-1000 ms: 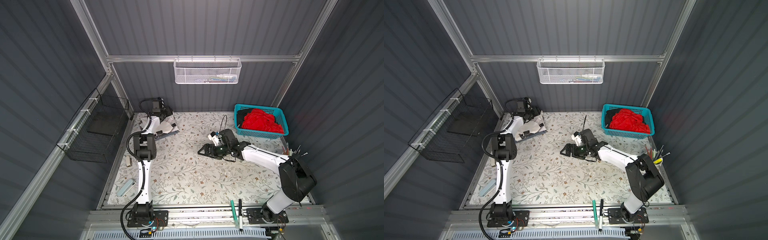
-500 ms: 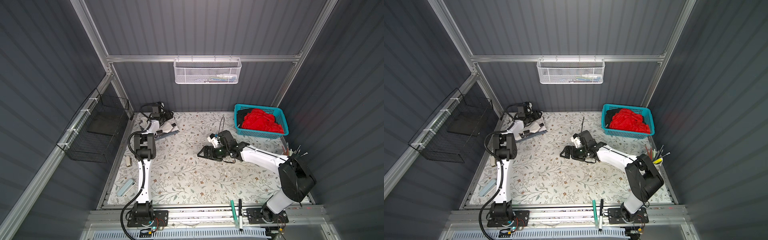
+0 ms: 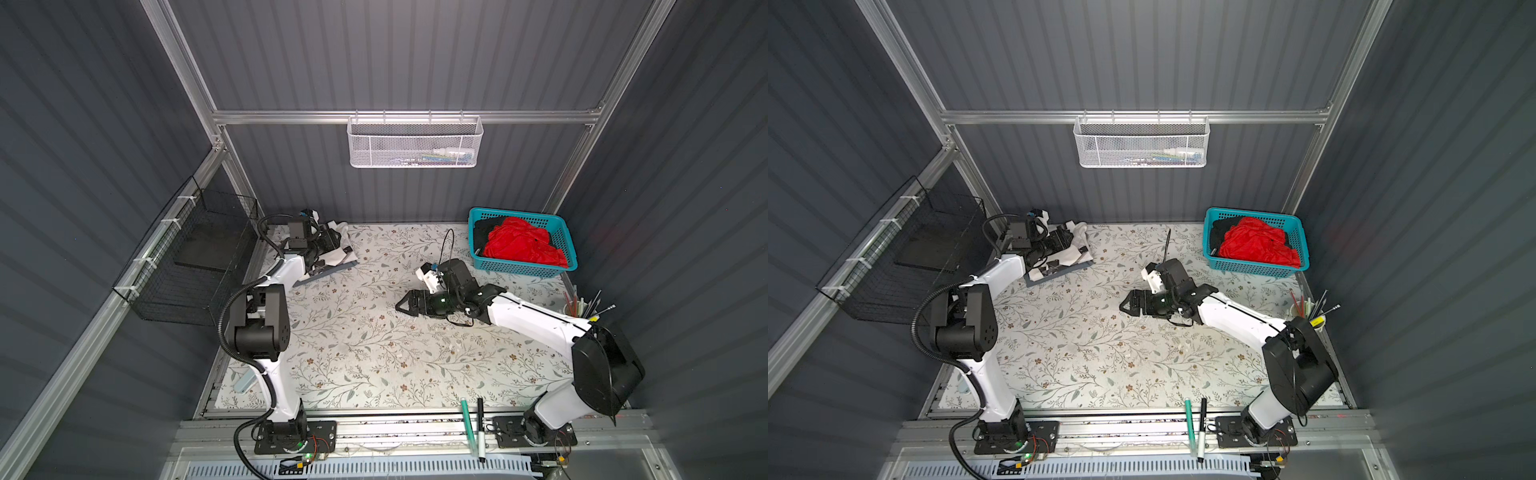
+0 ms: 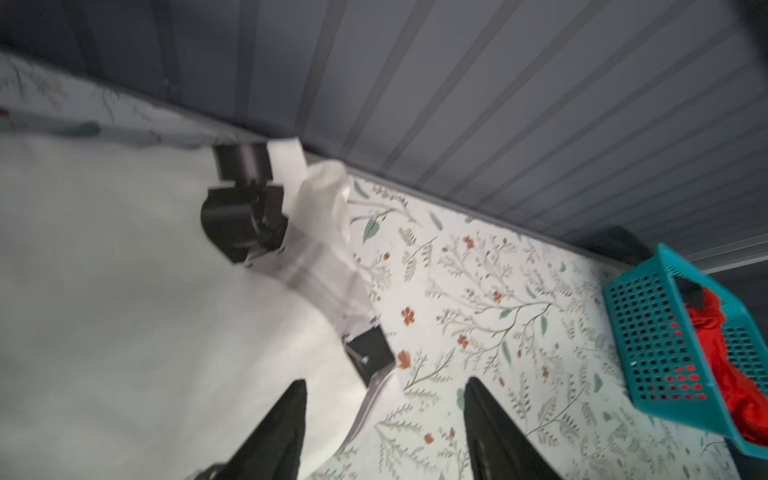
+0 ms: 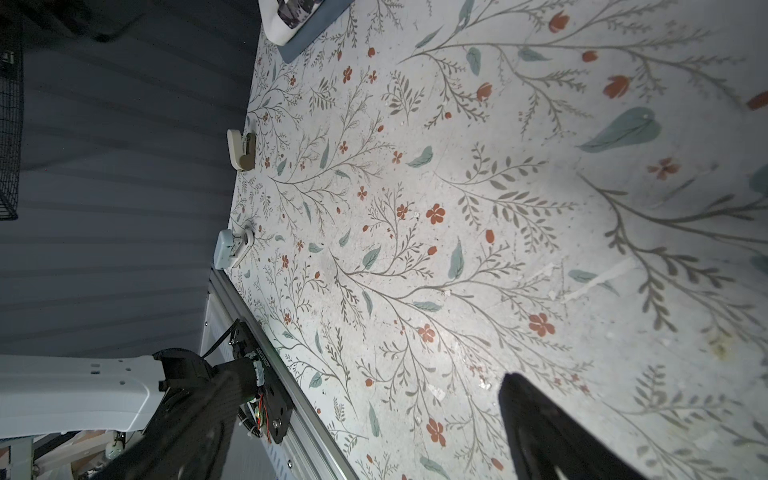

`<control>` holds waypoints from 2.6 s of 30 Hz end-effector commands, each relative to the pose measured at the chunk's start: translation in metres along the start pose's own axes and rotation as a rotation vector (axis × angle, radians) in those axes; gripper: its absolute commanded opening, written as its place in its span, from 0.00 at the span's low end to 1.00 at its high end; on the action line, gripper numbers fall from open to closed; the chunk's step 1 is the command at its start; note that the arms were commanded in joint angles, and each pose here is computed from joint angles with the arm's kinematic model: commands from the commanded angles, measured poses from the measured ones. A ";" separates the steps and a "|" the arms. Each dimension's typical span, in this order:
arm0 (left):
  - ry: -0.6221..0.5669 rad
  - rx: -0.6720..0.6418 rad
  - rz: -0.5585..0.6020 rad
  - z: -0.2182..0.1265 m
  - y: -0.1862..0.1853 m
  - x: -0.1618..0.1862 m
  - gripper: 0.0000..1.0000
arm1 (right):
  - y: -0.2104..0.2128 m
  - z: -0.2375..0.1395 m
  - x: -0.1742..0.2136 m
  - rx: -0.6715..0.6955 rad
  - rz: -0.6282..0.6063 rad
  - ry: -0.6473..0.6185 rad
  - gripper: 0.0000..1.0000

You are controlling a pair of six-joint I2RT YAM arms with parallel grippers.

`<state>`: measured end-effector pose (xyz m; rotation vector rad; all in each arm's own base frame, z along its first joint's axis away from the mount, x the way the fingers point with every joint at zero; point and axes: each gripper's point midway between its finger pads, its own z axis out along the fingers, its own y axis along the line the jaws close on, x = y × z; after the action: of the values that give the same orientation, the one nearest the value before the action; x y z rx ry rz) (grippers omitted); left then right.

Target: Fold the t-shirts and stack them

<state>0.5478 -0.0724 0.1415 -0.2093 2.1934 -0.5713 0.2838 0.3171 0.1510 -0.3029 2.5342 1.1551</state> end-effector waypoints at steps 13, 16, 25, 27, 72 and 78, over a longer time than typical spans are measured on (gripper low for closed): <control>0.154 -0.101 -0.005 -0.028 0.040 0.094 0.61 | -0.021 0.000 0.019 0.033 0.027 0.006 0.99; 0.156 -0.084 -0.006 -0.062 0.025 0.093 0.62 | -0.021 -0.006 0.009 0.050 0.015 -0.009 0.99; 0.141 -0.479 -0.058 -0.186 0.069 0.136 0.79 | -0.111 -0.118 -0.012 0.349 0.175 -0.317 0.99; 0.100 -0.553 -0.074 -0.206 0.080 0.141 1.00 | -0.132 -0.156 -0.013 0.435 0.188 -0.430 0.99; -0.311 -0.481 0.401 -0.089 0.100 0.109 1.00 | -0.261 -0.214 -0.064 0.843 -0.365 -0.980 0.99; -0.308 -0.481 0.401 -0.089 0.100 0.110 1.00 | -0.278 -0.229 -0.056 0.951 -0.219 -0.976 0.99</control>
<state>0.4097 0.0091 0.0638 -0.1075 1.9673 0.2083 0.3785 -0.0271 0.1219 0.1400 1.7758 -0.0844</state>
